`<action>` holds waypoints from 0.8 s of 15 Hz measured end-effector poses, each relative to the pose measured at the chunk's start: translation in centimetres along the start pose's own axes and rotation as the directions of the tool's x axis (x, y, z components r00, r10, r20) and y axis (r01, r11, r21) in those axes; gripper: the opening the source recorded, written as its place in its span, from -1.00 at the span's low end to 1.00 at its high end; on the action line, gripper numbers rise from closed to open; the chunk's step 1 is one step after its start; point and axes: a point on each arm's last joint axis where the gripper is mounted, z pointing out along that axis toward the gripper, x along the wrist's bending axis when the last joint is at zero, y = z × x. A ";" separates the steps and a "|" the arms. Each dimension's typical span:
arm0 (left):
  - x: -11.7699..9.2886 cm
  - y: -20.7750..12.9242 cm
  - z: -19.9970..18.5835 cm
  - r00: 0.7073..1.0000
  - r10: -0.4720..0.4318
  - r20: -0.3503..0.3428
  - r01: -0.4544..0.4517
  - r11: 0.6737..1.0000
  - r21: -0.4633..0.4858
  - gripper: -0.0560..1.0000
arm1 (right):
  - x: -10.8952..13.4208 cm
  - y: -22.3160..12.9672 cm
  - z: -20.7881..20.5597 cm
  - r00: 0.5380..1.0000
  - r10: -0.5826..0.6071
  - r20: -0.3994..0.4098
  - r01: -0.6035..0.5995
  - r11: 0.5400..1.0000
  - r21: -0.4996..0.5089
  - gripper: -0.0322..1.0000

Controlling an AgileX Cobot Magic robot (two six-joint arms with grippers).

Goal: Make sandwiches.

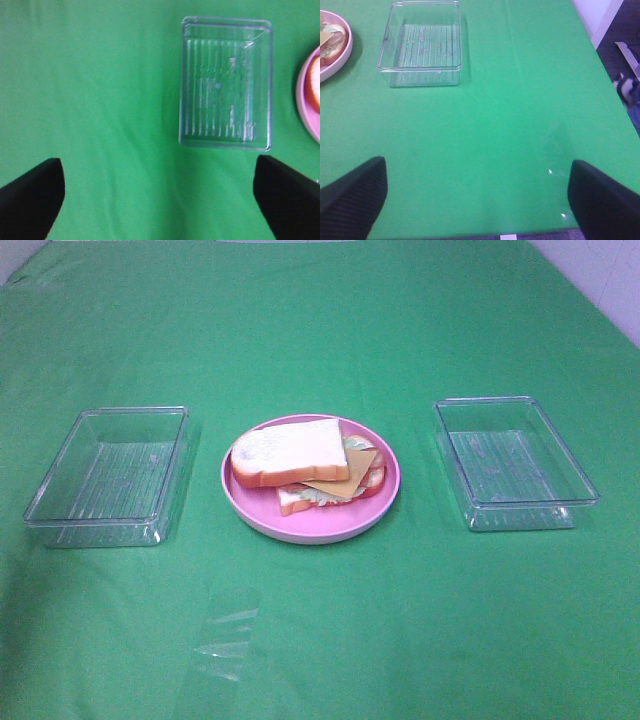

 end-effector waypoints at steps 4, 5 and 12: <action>0.5 -8.4 -2.4 1.000 -0.006 -0.005 0.006 1.000 -0.011 0.88 | 0.0 0.0 0.0 1.000 0.000 0.000 0.000 1.000 0.000 0.91; 0.6 -10.3 -2.6 1.000 -0.006 -0.005 0.006 1.000 -0.015 0.88 | 0.0 0.0 0.0 1.000 0.000 0.000 0.000 1.000 0.000 0.91; 1.0 -21.8 -2.7 1.000 -0.025 0.004 0.025 0.989 -0.143 0.88 | 0.0 0.0 0.0 1.000 0.000 0.000 0.000 1.000 0.000 0.91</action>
